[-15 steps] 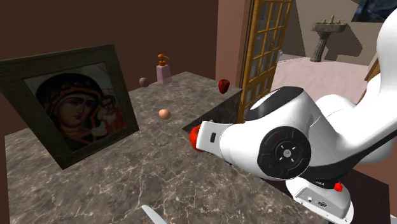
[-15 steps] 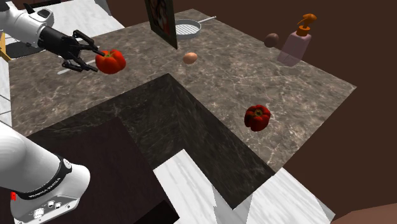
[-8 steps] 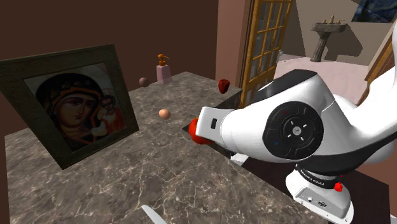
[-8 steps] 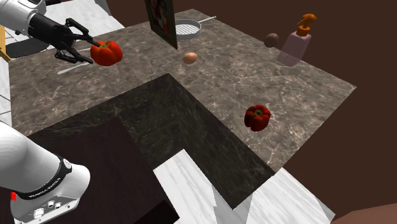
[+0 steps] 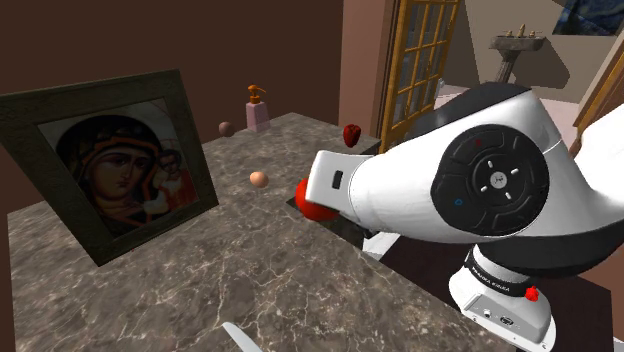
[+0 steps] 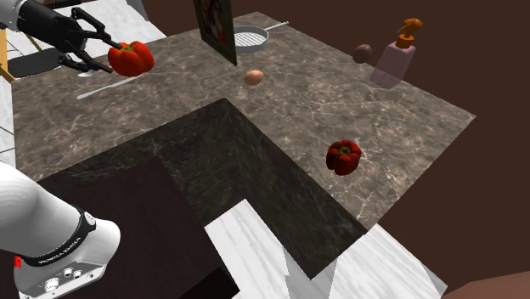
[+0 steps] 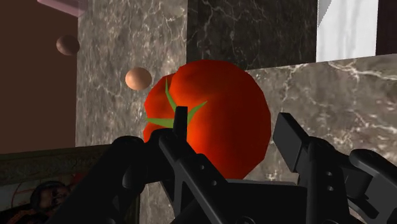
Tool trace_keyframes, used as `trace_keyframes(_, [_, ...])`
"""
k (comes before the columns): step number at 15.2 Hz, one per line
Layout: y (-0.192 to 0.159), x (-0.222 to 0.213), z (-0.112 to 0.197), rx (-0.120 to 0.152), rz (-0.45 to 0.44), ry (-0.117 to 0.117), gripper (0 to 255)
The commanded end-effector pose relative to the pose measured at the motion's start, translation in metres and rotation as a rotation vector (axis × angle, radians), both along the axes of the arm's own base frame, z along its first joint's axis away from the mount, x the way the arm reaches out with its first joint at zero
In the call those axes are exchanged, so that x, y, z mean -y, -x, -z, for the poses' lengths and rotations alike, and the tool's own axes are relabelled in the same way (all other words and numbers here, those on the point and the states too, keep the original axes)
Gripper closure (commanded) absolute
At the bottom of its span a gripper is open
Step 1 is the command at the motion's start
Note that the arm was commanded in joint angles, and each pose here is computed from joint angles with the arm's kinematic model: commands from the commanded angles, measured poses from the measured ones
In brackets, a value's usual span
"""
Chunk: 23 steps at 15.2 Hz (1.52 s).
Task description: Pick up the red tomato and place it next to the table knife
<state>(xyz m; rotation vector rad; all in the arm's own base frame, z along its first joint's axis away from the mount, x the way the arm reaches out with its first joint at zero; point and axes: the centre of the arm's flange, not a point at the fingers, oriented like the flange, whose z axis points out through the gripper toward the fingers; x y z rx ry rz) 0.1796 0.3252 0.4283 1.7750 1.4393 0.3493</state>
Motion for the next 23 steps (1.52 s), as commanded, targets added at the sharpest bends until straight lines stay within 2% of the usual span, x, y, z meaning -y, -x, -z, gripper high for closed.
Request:
trace_keyframes(1, [0.017,-0.016,-0.001,0.000,0.000,0.000,255])
trace_keyframes(14, [0.133,-0.141,-0.003,0.000,0.000,0.000,255])
trace_keyframes(23, [0.133,-0.141,0.045,0.000,0.000,0.000,255])
